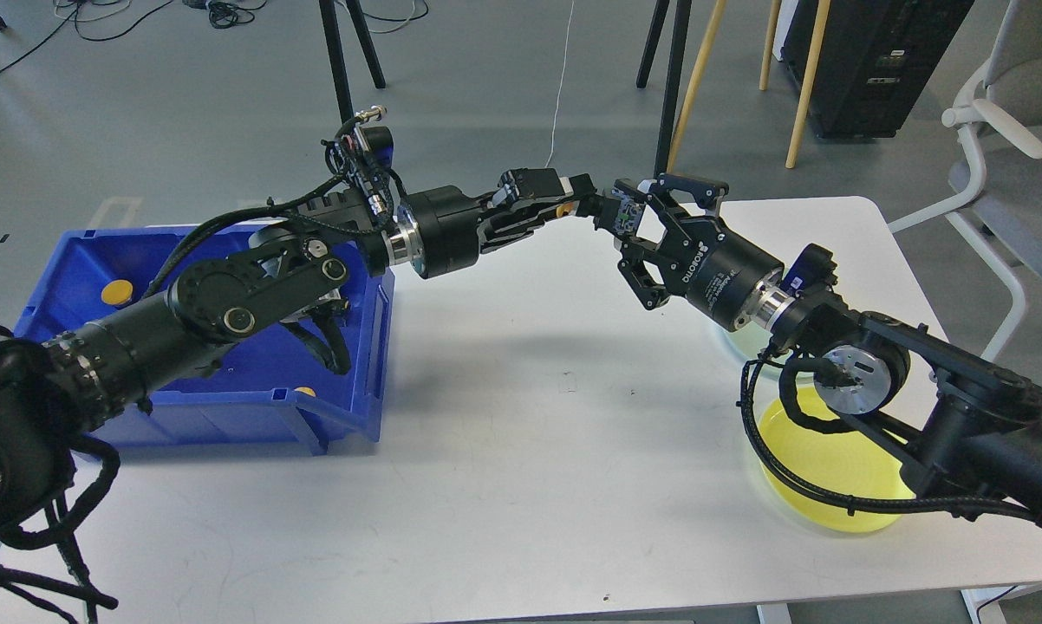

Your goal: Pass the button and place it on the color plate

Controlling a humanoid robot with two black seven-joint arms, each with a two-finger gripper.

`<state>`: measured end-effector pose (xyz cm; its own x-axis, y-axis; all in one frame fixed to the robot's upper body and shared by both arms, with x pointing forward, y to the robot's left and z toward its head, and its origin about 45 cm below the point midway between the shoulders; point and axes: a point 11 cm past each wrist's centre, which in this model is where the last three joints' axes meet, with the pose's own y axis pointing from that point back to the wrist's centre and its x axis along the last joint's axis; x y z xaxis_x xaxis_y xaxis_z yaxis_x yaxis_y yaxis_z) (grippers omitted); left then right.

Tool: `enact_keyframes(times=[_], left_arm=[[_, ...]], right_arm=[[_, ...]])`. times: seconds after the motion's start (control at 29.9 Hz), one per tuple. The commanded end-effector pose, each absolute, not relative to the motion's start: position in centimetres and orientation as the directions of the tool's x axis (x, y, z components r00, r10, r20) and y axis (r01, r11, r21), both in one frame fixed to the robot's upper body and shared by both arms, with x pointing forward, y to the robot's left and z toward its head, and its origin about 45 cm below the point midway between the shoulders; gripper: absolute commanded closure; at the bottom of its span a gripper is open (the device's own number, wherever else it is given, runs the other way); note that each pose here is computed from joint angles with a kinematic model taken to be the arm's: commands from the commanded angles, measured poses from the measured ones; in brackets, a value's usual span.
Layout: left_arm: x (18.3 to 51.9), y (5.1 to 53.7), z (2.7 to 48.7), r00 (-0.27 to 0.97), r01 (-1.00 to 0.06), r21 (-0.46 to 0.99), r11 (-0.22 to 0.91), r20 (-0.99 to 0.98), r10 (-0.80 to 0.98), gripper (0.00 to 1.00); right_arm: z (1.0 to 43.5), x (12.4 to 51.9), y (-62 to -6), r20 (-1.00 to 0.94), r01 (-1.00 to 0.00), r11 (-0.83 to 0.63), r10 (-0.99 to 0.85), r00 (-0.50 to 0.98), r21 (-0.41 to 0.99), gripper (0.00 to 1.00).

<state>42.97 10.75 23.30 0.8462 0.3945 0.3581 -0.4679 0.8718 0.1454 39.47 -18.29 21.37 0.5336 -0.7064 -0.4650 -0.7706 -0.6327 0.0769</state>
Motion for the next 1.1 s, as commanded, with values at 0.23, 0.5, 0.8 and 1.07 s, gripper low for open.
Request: enact_keyframes(times=[0.23, 0.5, 0.8, 1.07], left_arm=[[43.2, 10.9, 23.6, 0.835, -0.491, 0.114, 0.864, 0.343, 0.429, 0.35], [43.2, 12.2, 22.8, 0.827, -0.516, 0.118, 0.848, 0.325, 0.458, 0.31], [44.2, 17.1, 24.4, 0.784, -0.572, 0.129, 0.810, 0.379, 0.492, 0.28], [43.9, 26.5, 24.8, 0.747, -0.536, 0.502, 0.679, 0.657, 0.105, 0.28]], right_arm=[[20.2, 39.3, -19.4, -0.470, -0.799, -0.590, -0.742, 0.478, 0.119, 0.99], [19.3, 34.3, -27.4, -0.481, -0.859, -0.479, -0.805, 0.347, 0.181, 1.00], [13.5, 23.9, -36.6, -0.313, -0.842, -0.152, -0.950, -0.021, 0.517, 1.00], [9.8, 20.2, -39.0, -0.049, -0.701, 0.102, -0.980, -0.192, 0.706, 0.96]])
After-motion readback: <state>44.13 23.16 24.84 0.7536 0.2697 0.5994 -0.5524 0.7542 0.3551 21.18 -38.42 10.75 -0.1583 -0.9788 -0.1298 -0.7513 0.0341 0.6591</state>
